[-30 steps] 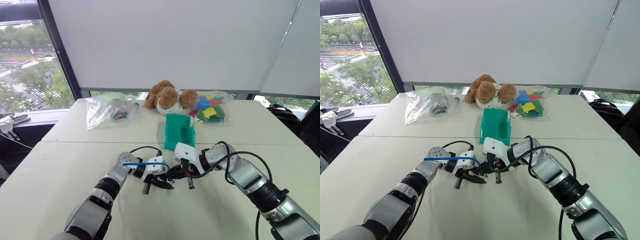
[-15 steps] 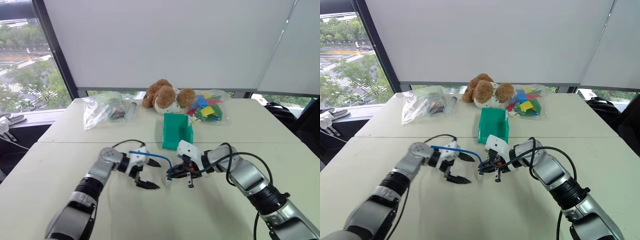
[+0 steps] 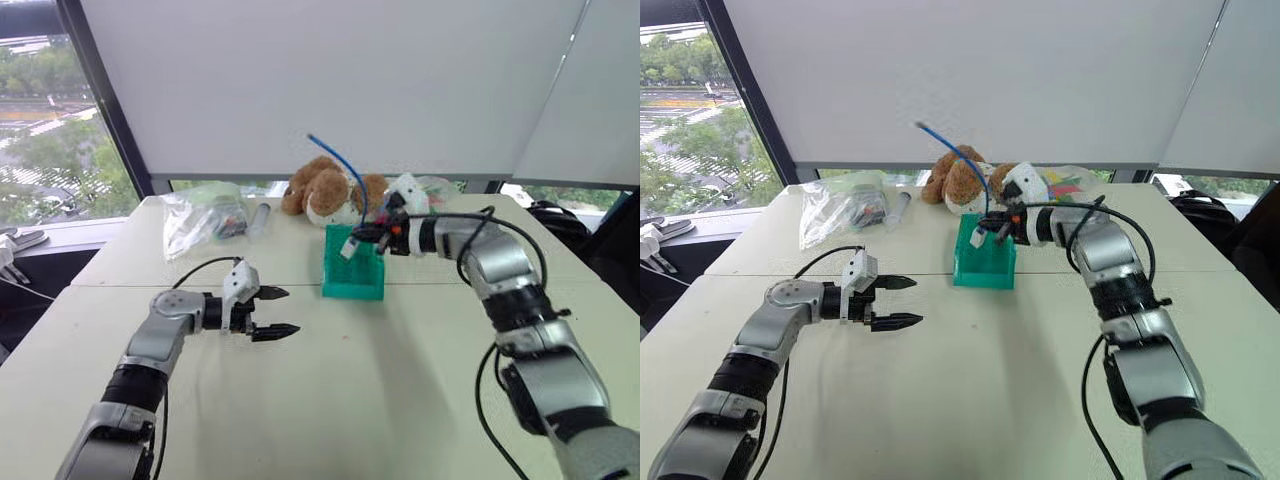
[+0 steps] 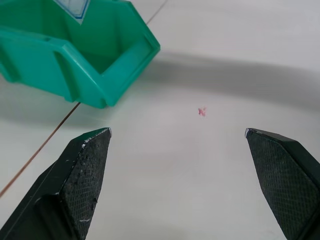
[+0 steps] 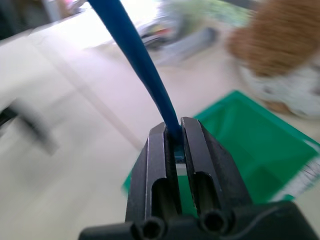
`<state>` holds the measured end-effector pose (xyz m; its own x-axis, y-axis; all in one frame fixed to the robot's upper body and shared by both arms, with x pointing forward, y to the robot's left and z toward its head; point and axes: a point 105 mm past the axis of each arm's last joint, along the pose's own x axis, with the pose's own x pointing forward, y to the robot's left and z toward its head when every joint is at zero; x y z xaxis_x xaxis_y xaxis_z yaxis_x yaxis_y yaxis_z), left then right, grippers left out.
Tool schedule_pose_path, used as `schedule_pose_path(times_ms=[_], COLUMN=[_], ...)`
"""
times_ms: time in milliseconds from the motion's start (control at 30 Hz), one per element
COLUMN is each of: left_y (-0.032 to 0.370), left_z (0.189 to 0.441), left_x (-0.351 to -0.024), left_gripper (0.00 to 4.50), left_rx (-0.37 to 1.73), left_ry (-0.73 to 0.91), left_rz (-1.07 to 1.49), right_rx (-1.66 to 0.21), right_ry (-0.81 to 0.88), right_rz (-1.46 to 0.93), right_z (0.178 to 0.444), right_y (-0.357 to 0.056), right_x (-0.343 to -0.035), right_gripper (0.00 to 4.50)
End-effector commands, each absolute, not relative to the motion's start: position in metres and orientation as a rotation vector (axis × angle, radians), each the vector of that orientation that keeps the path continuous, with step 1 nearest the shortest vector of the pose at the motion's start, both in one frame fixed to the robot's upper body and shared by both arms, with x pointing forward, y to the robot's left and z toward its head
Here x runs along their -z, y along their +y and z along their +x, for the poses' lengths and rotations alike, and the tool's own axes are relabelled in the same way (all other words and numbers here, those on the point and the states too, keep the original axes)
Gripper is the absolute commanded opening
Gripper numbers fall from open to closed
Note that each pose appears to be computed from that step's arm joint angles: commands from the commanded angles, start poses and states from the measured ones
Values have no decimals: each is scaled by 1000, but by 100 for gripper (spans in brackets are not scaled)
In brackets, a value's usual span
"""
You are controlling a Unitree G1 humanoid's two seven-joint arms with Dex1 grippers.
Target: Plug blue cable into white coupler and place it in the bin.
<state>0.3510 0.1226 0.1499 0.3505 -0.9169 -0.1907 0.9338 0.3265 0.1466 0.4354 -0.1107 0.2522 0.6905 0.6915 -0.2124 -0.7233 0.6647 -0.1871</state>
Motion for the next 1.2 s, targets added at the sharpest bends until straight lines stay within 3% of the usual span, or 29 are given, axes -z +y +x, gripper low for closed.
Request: schedule_pose_path(times_ms=[33,233,267,333,500,700,833,1000,1200], left_y=[124,120,120,120,118,120,125,135,154], left_z=[348,344,343,342,338,337,337,332,331], left_x=[-171,-176,-176,-178,-184,-190,-193,-197,-209], left_gripper=[442,442,450,450,450,450,450,450,450], left_rx=[1184,1162,1160,1157,1157,1148,1132,1115,1071], left_ry=[18,10,8,4,-9,-11,-9,4,13], left_rz=[215,189,184,171,135,115,120,145,182], right_rx=[-795,-695,-685,-674,-661,-657,-732,-890,-960], right_ry=[134,242,248,248,216,41,-12,-11,131], right_rz=[-184,-195,-196,-196,-214,-220,-261,-317,-414], right_z=[449,465,466,467,469,462,430,350,276], right_y=[-100,-99,-99,-100,-105,-129,-147,-152,-167], right_x=[-250,-211,-209,-207,-221,-295,-317,-310,-264], right_gripper=[0,0,80,166,438,446,446,446,446])
